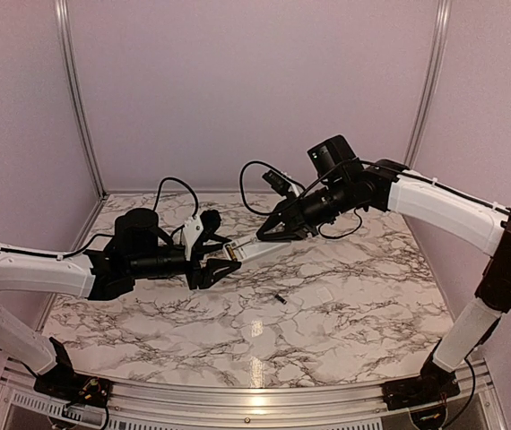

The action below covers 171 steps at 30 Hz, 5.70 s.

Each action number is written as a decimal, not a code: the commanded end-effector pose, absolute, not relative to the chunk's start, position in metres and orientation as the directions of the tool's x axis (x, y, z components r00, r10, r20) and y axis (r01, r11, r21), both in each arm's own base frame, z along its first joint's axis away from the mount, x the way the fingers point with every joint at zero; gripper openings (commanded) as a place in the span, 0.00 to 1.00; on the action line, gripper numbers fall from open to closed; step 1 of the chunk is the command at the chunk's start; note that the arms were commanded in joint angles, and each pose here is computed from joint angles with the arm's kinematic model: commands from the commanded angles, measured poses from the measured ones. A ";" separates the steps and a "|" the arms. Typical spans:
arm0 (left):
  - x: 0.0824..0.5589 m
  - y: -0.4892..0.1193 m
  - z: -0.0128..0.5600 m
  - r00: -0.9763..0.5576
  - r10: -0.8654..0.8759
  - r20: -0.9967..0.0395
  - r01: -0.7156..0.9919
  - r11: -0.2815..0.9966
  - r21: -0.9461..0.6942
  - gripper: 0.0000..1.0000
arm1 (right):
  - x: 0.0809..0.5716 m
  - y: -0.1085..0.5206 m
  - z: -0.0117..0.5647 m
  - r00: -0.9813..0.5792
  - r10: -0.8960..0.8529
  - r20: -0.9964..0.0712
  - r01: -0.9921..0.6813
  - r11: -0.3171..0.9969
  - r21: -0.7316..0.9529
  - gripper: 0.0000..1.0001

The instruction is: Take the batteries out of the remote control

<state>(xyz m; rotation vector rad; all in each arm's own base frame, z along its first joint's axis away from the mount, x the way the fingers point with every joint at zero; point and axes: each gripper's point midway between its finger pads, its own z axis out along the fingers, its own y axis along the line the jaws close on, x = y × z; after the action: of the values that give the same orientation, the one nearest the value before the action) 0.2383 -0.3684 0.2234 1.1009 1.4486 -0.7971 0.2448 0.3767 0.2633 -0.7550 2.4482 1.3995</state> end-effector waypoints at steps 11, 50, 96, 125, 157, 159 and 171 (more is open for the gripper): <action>0.235 -0.370 0.267 0.164 0.081 -0.983 0.923 0.340 0.182 0.43 | 0.236 0.375 0.270 -0.840 -0.379 -0.387 -0.531 0.433 0.728 0.00; 0.248 -0.385 0.253 0.147 0.109 -0.983 0.924 0.339 0.175 0.41 | 0.244 0.376 0.290 -0.819 -0.387 -0.424 -0.569 0.446 0.691 0.00; 0.295 -0.322 0.212 -0.095 0.168 -0.981 0.693 0.719 0.056 0.39 | 0.324 0.338 0.343 -0.754 -0.124 -0.645 -0.517 0.717 0.467 0.00; 0.295 -0.191 0.082 -0.536 -0.078 -0.841 0.020 0.994 -0.105 0.38 | 0.326 0.245 0.220 -0.737 0.293 -0.609 -0.040 0.881 0.472 0.00; 0.270 -0.186 0.067 -0.598 -0.107 -0.795 0.066 0.981 -0.182 0.96 | 0.321 0.264 0.147 -0.771 0.303 -0.560 -0.076 0.830 0.553 0.00; 0.272 -0.187 0.078 -0.580 -0.105 -0.808 0.079 0.980 -0.184 0.97 | 0.326 0.271 0.145 -0.768 0.301 -0.566 -0.096 0.819 0.566 0.00; 0.270 -0.184 0.157 -0.401 -0.151 -0.904 0.183 0.953 -0.241 0.99 | 0.347 0.321 0.123 -0.825 0.227 -0.517 -0.245 0.681 0.690 0.00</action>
<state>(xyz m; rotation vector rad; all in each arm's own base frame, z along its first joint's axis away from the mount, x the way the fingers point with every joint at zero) 0.2722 -0.1885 0.1338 -0.0171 2.0302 -0.3623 0.3350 0.2998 0.1096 0.0770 2.3762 0.8952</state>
